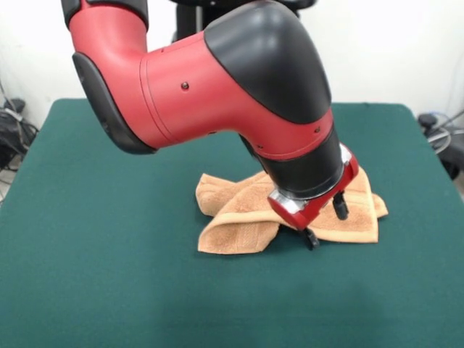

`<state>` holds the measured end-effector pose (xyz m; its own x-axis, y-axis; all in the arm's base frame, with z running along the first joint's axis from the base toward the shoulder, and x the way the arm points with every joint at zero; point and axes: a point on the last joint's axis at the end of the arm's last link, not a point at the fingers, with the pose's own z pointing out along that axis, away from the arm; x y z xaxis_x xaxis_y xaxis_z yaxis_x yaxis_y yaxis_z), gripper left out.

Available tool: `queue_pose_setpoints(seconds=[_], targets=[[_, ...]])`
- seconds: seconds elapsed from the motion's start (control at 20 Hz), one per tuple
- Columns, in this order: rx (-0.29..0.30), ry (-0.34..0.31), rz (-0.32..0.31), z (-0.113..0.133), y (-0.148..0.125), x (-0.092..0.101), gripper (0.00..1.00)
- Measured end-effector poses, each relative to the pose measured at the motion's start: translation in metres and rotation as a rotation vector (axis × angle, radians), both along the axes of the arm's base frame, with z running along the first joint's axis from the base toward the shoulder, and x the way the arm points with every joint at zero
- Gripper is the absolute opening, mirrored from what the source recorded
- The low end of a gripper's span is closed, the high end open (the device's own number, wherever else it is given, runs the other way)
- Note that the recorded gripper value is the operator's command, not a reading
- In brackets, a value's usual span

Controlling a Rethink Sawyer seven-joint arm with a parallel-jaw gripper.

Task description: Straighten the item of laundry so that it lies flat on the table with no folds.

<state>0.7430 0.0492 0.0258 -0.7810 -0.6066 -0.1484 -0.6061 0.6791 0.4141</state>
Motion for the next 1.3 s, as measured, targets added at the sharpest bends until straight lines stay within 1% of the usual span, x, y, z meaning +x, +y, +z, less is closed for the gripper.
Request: queue_pose_setpoints(seconds=[0.4, 1.3], targets=[[-0.007, -0.021, 0.0, 0.006, 0.0006, 0.0014, 1.0], [-0.004, -0.014, 0.004, 0.0036, 0.0026, -0.0017, 1.0]])
